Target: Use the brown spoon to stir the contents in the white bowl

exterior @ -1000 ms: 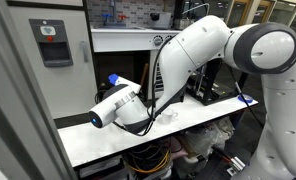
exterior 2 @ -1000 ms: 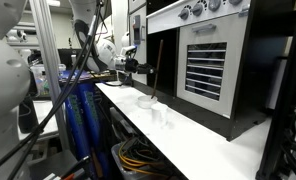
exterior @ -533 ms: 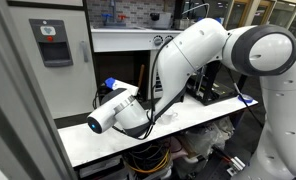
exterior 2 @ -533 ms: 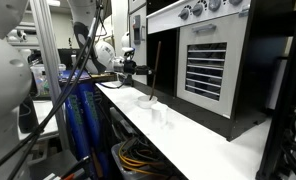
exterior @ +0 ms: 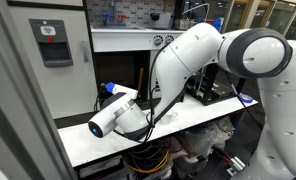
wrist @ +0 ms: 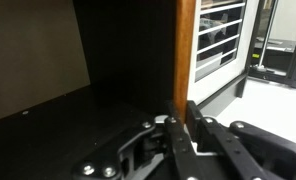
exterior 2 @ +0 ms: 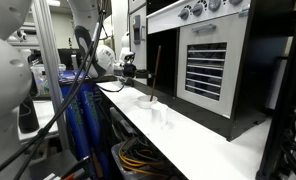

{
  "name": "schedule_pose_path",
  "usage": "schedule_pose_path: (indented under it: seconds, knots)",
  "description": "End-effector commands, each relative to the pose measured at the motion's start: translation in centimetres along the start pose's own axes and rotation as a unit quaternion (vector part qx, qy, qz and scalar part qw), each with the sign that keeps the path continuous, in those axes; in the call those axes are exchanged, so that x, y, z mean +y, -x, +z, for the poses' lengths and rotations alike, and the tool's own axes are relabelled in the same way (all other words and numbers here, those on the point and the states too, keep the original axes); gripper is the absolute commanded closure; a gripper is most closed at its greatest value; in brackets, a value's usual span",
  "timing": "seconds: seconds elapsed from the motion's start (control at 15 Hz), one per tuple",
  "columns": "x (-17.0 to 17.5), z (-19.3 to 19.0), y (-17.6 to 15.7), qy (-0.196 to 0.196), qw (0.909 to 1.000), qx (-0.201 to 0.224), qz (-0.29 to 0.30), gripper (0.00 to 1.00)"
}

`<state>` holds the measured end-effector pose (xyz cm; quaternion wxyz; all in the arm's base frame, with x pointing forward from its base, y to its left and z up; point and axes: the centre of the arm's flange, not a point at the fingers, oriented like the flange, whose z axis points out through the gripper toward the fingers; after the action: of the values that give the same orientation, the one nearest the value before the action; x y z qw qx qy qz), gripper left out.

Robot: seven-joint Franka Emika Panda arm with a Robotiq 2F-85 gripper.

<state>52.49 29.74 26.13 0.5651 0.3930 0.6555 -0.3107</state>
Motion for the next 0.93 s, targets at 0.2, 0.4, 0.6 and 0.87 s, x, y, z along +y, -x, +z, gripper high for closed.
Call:
schedule_pose_path:
  seconds: [0.2,0.4,0.6,0.87]
  knots:
    - [0.6,1.0,0.3,0.003,0.9994,-0.019,-0.027,0.97]
    - [0.8,1.0,0.2,0.014,0.9992,-0.024,-0.029,0.97]
    - [1.2,1.1,-0.3,0.021,0.9991,-0.027,-0.027,0.97]
    - [1.2,0.9,-1.5,0.027,0.9988,-0.023,-0.035,0.97]
